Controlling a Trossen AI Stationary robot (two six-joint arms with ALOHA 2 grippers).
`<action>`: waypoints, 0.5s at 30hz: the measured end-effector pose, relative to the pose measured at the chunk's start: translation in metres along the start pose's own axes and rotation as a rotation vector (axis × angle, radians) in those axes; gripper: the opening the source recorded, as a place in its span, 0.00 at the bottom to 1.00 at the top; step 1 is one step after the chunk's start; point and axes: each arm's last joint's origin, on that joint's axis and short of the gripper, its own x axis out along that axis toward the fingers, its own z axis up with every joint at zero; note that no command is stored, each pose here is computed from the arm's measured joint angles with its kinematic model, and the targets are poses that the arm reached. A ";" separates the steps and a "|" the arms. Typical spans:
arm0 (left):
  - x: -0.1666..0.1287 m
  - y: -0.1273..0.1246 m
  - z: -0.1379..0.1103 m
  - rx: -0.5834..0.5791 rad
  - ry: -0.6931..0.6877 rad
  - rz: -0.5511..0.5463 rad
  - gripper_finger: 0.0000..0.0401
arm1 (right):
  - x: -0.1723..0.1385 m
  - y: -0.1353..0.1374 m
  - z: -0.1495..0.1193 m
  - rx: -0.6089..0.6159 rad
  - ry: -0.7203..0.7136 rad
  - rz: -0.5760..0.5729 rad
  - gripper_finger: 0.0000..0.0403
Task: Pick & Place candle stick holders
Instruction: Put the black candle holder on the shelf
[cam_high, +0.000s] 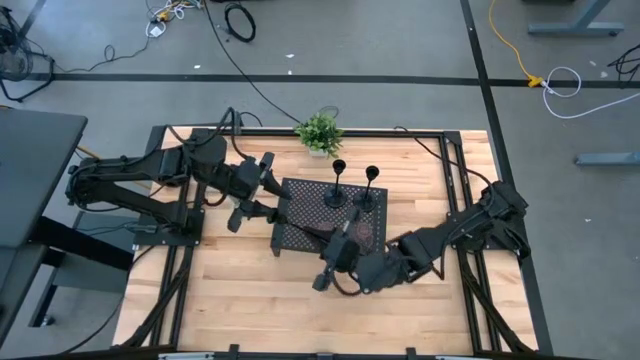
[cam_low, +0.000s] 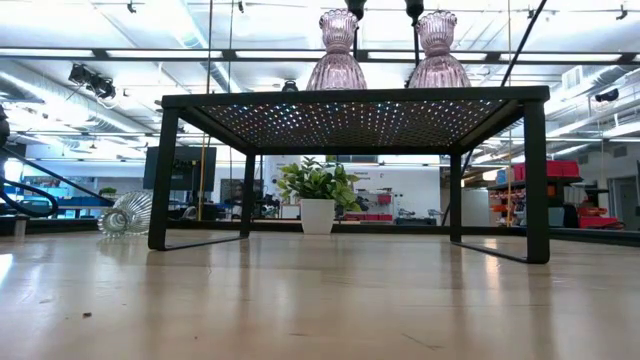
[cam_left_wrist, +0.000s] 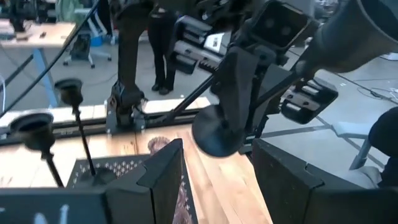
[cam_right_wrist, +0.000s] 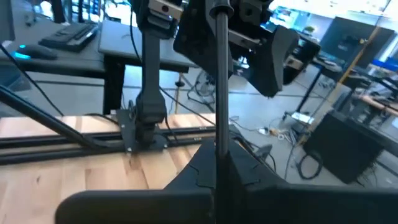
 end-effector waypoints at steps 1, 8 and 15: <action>0.000 0.000 0.001 0.010 -0.006 -0.004 0.49 | 0.003 -0.002 0.001 0.001 -0.006 0.011 0.00; 0.000 0.000 0.005 0.077 -0.045 -0.007 0.49 | 0.020 -0.017 0.007 0.000 -0.040 0.013 0.00; -0.001 -0.001 0.011 0.137 -0.113 -0.005 0.49 | 0.030 -0.033 0.018 0.011 -0.106 0.071 0.00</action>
